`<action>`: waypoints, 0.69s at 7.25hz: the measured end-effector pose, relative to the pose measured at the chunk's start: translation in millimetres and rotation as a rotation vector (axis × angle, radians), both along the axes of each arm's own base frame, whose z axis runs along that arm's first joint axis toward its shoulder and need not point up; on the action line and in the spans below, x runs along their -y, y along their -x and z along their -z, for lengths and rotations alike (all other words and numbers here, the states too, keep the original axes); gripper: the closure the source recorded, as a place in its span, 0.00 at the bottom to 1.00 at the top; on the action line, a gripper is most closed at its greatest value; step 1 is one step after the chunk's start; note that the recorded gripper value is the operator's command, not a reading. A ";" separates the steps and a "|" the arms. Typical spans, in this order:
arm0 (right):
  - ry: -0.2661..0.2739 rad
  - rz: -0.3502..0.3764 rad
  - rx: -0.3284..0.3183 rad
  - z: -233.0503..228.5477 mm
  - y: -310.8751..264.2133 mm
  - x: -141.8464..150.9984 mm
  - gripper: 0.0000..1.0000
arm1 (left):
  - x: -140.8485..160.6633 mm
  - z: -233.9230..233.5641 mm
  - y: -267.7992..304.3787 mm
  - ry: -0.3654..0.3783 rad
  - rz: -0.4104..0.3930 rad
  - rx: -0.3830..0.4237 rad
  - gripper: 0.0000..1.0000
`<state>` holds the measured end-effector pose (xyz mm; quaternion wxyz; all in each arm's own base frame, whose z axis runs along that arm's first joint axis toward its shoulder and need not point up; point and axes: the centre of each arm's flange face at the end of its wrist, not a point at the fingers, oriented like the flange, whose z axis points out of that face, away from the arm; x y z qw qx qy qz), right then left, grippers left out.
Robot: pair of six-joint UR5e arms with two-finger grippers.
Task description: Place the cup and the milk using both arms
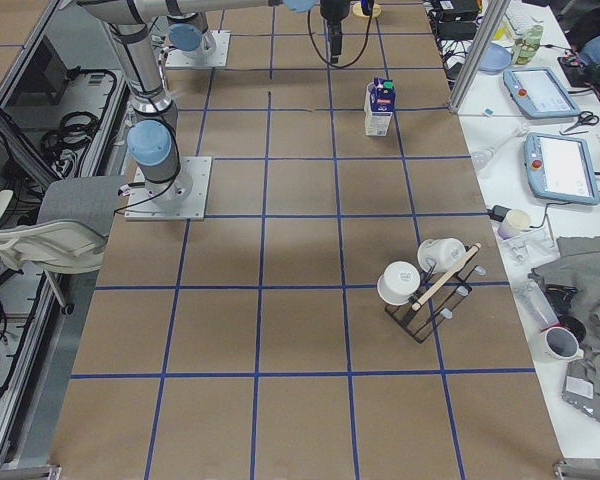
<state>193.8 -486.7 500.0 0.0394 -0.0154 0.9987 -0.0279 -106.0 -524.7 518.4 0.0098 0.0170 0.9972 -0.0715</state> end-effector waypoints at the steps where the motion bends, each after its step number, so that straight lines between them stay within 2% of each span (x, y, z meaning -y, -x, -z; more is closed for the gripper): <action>1: 0.006 0.001 -0.013 7.3 4.6 -12.3 0.00 | 0.0 0.1 0.0 -0.001 0.000 0.000 0.00; 3: 0.031 0.007 -0.086 2.8 26.8 -9.3 0.00 | -0.1 0.1 0.5 -0.001 0.001 0.000 0.00; 5: 0.042 0.050 -0.083 -5.6 51.9 -0.6 0.00 | -0.2 0.1 0.7 -0.001 0.002 0.000 0.00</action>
